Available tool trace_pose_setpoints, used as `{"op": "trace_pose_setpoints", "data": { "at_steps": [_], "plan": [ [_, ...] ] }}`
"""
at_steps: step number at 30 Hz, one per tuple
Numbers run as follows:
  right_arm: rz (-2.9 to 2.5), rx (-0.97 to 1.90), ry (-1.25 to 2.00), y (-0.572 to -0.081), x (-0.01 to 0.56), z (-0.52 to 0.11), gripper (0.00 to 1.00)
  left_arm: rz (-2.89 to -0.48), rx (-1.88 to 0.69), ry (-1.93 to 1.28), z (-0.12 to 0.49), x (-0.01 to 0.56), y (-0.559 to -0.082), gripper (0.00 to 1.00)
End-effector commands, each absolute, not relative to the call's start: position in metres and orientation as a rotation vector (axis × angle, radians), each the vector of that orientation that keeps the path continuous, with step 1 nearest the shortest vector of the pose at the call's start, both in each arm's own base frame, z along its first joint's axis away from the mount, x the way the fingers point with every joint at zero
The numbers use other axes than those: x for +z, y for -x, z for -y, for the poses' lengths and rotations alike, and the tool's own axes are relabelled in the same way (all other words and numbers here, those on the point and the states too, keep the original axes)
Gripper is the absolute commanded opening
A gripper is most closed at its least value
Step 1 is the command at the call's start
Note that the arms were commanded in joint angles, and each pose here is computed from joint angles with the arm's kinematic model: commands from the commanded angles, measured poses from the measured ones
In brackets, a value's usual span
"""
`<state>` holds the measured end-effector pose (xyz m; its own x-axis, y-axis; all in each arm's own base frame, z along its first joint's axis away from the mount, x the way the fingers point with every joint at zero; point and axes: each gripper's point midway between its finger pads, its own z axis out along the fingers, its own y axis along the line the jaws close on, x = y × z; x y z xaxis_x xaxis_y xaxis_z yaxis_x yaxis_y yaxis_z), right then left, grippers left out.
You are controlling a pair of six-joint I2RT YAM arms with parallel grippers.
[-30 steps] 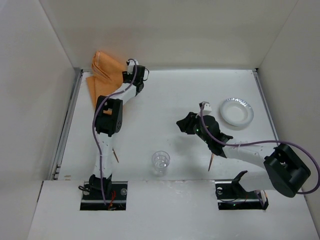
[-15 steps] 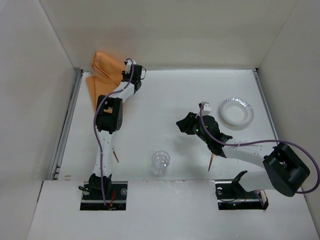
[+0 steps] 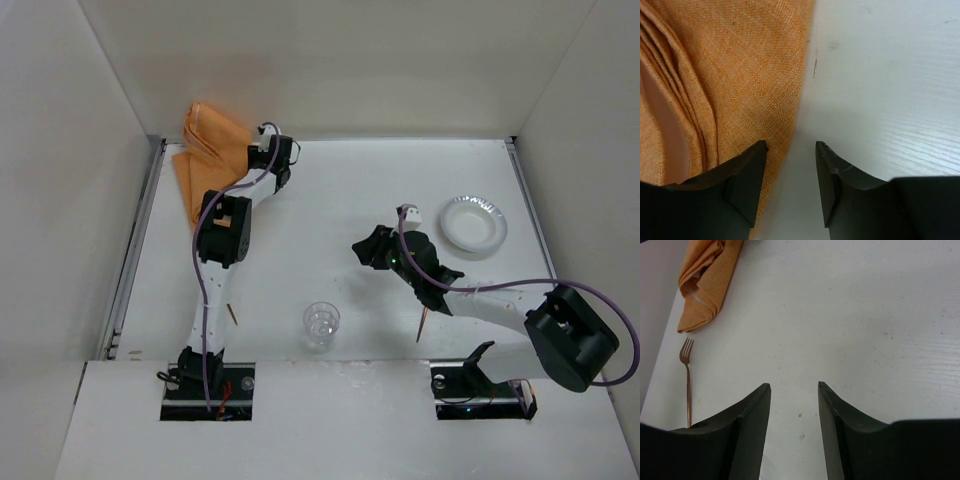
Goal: Set the dinner table for one person
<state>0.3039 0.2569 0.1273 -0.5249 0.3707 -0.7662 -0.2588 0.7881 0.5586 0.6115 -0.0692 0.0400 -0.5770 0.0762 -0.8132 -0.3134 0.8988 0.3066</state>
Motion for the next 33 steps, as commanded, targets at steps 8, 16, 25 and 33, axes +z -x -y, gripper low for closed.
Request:
{"op": "trace_pose_setpoints", "data": {
  "at_steps": [8, 16, 25, 33],
  "plan": [
    [-1.888, 0.83, -0.068, -0.312, 0.154, -0.268, 0.49, -2.07, 0.687, 0.121, 0.047, 0.057, -0.61, 0.35],
    [-1.894, 0.836, -0.065, -0.31, 0.152, -0.269, 0.49, -2.13, 0.491, 0.041, 0.093, 0.056, -0.611, 0.06],
    [-1.895, 0.833, -0.067, -0.311, 0.151, -0.268, 0.49, -2.077, 0.251, 0.024, 0.17, 0.085, -0.607, 0.01],
    [-1.881, 0.831, -0.068, -0.31, 0.156, -0.266, 0.52, -2.021, 0.361, 0.103, 0.152, 0.122, -0.595, 0.32]
  ]
}}
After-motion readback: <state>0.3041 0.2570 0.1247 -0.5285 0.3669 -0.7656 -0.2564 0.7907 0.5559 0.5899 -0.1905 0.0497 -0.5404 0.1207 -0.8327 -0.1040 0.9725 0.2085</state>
